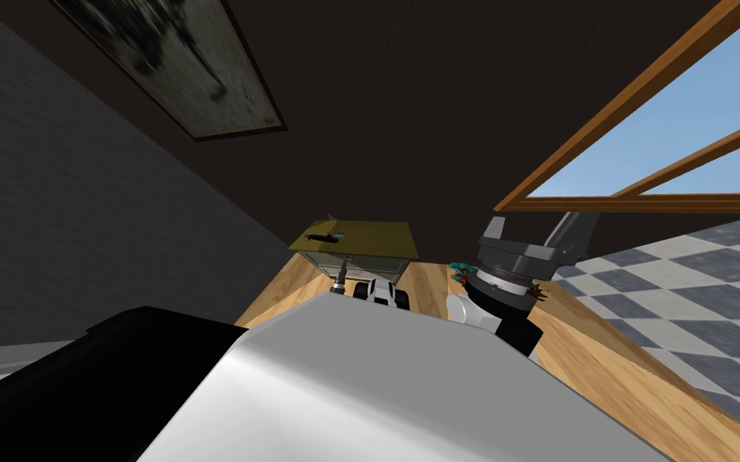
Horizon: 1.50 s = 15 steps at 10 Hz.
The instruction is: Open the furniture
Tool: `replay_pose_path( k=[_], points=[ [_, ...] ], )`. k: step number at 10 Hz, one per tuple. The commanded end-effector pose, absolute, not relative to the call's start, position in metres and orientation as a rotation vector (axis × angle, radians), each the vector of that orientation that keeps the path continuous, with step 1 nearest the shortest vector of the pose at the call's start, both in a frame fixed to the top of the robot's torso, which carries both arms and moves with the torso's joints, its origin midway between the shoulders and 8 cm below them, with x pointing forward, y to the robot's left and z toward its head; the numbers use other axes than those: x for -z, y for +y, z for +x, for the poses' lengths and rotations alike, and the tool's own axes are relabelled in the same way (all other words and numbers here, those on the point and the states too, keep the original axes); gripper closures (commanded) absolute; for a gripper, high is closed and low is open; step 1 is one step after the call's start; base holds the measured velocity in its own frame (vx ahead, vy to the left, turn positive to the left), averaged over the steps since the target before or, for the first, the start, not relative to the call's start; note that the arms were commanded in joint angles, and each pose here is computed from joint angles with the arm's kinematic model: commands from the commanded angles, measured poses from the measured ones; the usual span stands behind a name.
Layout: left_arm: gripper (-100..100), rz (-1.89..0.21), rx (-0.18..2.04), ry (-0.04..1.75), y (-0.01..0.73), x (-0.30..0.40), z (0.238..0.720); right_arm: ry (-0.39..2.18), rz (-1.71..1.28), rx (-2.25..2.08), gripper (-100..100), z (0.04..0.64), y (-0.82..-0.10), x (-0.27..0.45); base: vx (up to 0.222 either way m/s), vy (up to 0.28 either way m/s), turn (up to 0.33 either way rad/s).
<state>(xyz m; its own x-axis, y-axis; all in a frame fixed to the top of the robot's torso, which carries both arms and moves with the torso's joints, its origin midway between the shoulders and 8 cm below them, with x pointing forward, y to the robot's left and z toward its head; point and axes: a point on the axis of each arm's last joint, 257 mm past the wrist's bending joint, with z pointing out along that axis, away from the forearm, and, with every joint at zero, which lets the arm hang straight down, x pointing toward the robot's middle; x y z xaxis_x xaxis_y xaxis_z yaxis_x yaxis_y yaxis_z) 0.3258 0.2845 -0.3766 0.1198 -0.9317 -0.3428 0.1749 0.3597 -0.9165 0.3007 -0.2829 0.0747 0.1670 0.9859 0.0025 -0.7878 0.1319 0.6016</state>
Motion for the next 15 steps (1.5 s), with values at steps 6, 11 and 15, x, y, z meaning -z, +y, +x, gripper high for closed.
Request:
replay_pose_path(
  k=[6, 11, 15],
  points=[
    [-100, -0.869, 0.982, 1.151, 0.282, 0.372, 0.358, 0.450, 0.536, -1.351, 0, 0.301, -0.283, -0.075, -0.007, -0.016, 0.007],
    [100, -0.872, 0.980, 1.149, 0.274, 0.380, 0.332, 0.450, 0.536, -1.351, 0, 0.301, -0.283, -0.075, 0.007, 0.009, -0.008],
    [100, -0.854, 0.994, 1.137, 0.276, 0.372, 0.345, 0.450, 0.536, -1.351, 0, 0.301, -0.283, -0.075, -0.048, -0.010, 0.010]
  ],
)
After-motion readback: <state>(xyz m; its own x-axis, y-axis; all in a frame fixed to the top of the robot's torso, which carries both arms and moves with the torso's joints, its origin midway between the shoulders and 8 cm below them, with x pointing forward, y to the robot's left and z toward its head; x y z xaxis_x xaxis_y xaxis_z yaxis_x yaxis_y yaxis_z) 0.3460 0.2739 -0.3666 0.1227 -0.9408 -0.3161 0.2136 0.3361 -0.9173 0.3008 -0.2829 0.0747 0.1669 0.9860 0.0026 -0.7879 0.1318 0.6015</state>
